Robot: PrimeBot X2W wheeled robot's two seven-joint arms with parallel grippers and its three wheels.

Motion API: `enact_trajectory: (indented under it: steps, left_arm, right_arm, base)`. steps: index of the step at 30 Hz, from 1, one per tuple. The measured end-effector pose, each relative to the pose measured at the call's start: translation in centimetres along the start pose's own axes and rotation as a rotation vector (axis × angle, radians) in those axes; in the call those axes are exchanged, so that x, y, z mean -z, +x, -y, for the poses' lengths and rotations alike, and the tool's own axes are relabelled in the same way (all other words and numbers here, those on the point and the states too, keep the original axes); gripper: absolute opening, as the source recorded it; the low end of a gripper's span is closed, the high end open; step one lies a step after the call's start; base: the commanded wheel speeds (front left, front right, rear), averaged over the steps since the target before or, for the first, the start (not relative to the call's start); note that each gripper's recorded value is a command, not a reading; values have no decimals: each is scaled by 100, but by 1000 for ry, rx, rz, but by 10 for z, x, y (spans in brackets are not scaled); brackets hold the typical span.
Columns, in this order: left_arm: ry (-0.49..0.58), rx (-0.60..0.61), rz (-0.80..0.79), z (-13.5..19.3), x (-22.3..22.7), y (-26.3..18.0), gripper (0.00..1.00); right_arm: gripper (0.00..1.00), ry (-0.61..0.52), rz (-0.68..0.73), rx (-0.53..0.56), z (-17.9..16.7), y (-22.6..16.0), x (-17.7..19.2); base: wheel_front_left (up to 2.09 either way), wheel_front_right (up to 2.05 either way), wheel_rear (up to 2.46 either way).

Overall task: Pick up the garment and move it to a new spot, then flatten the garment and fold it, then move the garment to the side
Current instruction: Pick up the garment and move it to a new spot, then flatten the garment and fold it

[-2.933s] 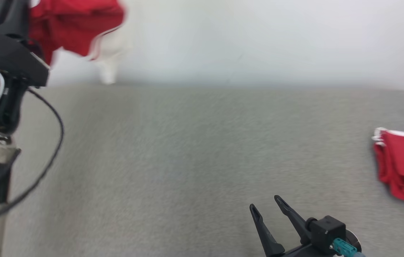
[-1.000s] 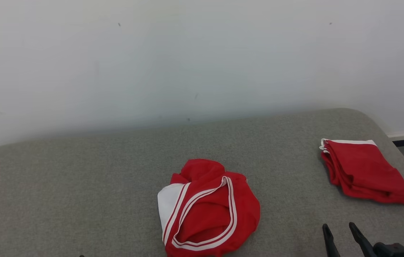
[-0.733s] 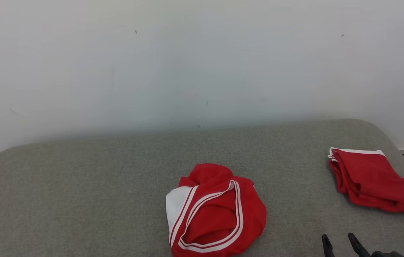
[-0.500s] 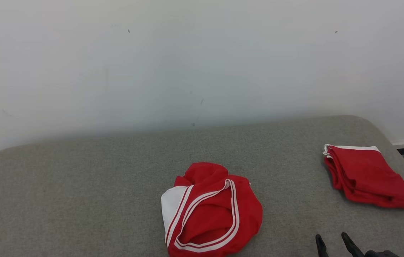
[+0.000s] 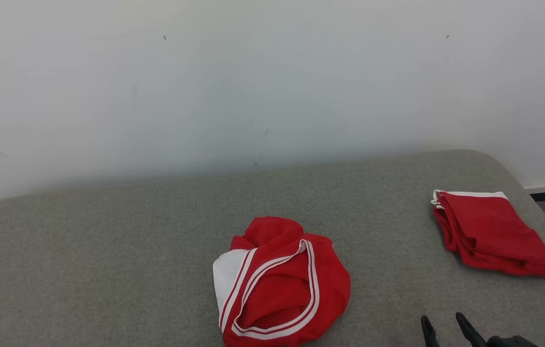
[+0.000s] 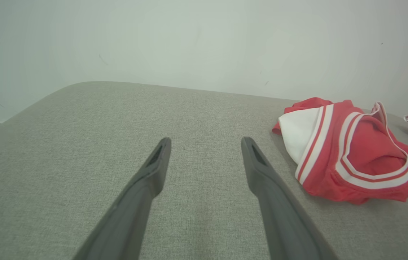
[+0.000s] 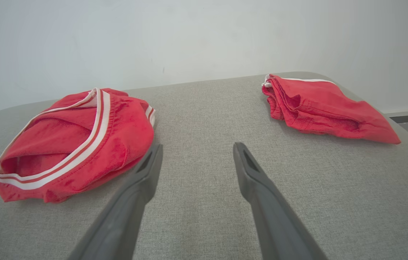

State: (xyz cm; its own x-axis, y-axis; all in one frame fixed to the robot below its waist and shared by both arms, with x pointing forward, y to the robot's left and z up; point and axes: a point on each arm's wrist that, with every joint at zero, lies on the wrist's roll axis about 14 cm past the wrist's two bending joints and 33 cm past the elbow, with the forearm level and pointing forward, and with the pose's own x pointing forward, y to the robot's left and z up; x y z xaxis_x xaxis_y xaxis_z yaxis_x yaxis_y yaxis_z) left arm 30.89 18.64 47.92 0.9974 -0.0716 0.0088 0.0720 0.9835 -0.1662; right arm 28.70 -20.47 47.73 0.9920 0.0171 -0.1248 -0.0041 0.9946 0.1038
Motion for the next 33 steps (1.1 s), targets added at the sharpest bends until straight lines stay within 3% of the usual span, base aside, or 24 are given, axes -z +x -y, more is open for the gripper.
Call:
enact_trajectory:
  steps: [15,21,33]
  left_arm:
    - [-4,-3,-17,1,6,1,100]
    - [-22,40,-37,16,12,10,100]
    - [-26,465,-126,162,-5,89,100]
  right_arm:
    - [100,-3,-12,-8,-2,3,1]
    - [100,-5,-16,1,0,-1,1]
    - [100,5,-15,106,28,-17,1]
  base:
    - [0,0,0]
    - [0,0,0]
    - [0,0,0]
